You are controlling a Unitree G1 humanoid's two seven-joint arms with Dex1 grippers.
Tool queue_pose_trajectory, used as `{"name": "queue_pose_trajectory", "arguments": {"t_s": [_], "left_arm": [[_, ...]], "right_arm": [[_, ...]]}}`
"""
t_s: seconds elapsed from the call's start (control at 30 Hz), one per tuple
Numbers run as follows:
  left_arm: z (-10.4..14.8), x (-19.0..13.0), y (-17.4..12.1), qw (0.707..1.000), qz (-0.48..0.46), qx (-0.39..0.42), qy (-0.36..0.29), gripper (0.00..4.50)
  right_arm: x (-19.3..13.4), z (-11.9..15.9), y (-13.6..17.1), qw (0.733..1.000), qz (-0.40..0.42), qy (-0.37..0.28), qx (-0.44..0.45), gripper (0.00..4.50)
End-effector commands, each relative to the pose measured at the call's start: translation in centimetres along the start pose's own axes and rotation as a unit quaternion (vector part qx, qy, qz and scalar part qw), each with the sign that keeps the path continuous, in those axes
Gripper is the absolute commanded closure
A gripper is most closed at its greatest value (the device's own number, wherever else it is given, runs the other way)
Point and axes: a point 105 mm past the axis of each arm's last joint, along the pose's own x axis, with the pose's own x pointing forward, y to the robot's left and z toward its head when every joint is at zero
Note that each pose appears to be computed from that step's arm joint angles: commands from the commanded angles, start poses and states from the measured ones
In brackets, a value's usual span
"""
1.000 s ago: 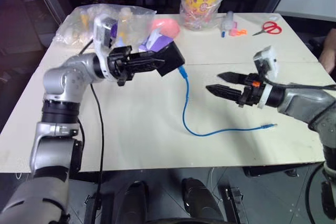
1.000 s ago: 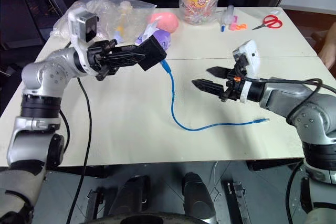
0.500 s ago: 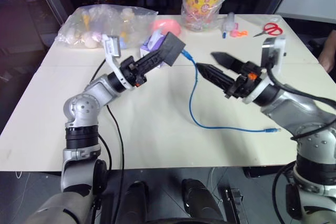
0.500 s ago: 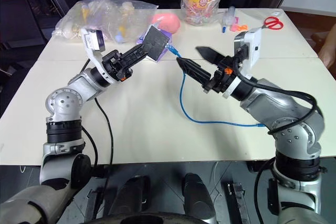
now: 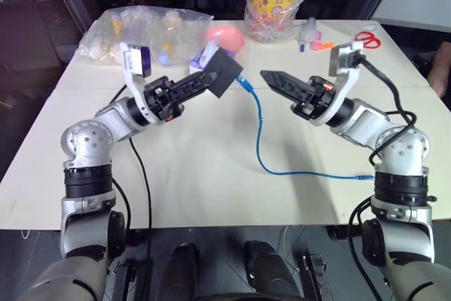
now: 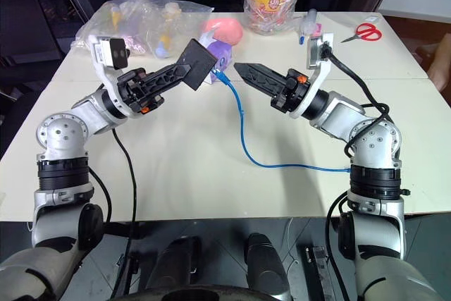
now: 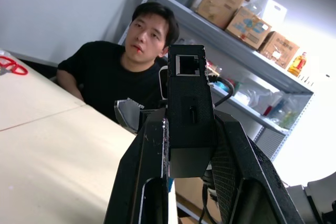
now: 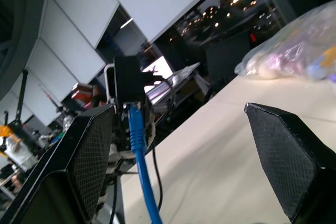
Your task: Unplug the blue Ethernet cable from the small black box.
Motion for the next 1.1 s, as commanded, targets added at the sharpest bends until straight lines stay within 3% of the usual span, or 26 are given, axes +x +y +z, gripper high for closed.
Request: {"name": "queue_pose_trajectory", "arguments": {"t_s": [0.03,0.7,0.8,1.0,1.1], "left_arm": [[1.0,0.3,-1.1,1.0,-0.025,0.015,-0.009,3.73],[0.1,0.2,-0.7,1.0,-0.018,0.015,0.013,3.73],[-0.2,0.2,-0.6,1.0,-0.015,0.016,0.017,3.73],[-0.1,0.2,-0.5,1.0,-0.015,0.019,0.016,3.73],[0.0,0.1,-0.4,1.0,-0.013,0.021,0.015,3.73]], "right_arm": [[0.5,0.2,1.4,1.0,0.028,0.004,-0.013,0.39],[1.4,-0.9,2.1,0.999,0.037,0.025,0.002,0.39],[1.5,-0.9,2.0,0.999,0.037,0.024,0.004,1.23],[1.7,-1.0,1.9,0.999,0.036,0.023,0.008,4.24],[1.8,-1.2,1.8,0.999,0.034,0.026,0.01,4.4]]}}
